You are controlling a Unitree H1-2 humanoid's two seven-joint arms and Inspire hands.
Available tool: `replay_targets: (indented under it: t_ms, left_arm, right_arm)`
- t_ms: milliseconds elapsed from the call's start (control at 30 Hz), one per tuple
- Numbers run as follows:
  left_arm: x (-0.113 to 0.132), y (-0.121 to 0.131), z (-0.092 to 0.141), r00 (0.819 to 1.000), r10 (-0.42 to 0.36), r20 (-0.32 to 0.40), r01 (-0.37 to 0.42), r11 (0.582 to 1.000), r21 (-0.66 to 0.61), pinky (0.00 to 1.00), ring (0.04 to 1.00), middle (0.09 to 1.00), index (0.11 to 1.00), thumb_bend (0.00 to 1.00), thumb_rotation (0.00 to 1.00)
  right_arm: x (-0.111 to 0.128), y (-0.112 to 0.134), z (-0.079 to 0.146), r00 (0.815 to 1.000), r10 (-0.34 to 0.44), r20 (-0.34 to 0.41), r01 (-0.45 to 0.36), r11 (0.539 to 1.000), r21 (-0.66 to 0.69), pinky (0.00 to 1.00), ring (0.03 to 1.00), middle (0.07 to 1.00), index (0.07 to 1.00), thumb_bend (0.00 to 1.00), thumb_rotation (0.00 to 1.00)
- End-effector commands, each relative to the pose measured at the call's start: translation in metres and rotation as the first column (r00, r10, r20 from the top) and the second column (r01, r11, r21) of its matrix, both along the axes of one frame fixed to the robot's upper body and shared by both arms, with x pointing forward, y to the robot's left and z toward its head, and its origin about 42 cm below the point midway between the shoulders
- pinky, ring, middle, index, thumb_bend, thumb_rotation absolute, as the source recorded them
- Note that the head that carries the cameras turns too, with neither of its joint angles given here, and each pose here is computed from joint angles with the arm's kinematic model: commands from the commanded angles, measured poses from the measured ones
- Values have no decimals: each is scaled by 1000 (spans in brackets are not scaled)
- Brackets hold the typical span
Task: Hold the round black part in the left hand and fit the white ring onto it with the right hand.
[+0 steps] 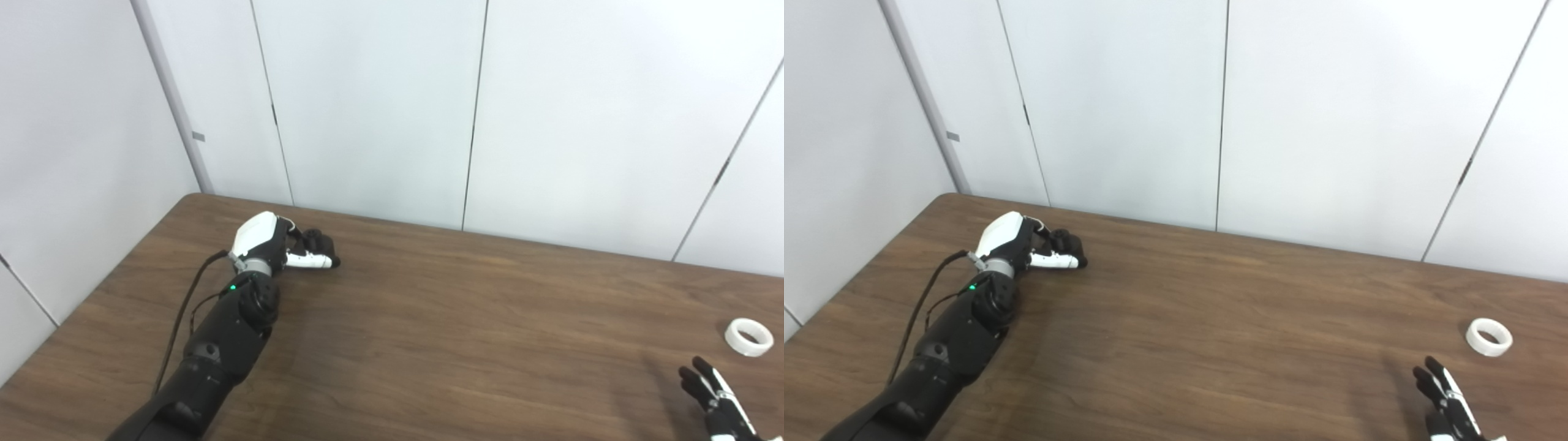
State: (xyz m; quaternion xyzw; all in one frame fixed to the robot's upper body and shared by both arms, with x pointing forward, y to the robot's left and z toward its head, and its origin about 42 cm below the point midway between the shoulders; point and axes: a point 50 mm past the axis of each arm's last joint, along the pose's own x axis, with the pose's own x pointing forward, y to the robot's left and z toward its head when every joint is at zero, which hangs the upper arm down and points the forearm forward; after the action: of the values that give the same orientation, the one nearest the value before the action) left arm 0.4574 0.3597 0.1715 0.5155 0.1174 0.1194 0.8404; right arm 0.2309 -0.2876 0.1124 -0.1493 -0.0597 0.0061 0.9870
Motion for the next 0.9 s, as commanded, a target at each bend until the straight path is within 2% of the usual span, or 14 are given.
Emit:
replay_targets:
  t_ms: [0,267,433,667,867]
  left_arm:
    - [7,8,34,995,-11,101,3,997,75,1000,911,768,483,523,47]
    - [-1,3,34,993,-46,109,33,993,113,1000,900,756,483,523,47]
    - [-15,-10,34,981,-99,169,85,992,93,1000,884,734,482,522,46]
    - [-38,-43,32,969,-169,181,161,985,55,1000,900,759,482,523,48]
    - [-62,-78,35,945,-260,197,261,965,23,1000,883,759,483,525,52]
  right_arm:
    - [-20,0,-23,996,-29,-87,31,999,22,984,918,911,939,519,1000]
    - [-21,2,-22,996,-38,-82,40,999,17,969,907,902,931,526,1000]
    - [-20,5,-20,996,-28,-79,29,1000,9,971,910,904,936,497,1000]
    - [-18,8,-19,997,-31,-71,32,999,9,964,905,902,931,515,1000]
    - [-17,14,-17,998,-31,-60,31,999,7,944,898,892,926,521,1000]
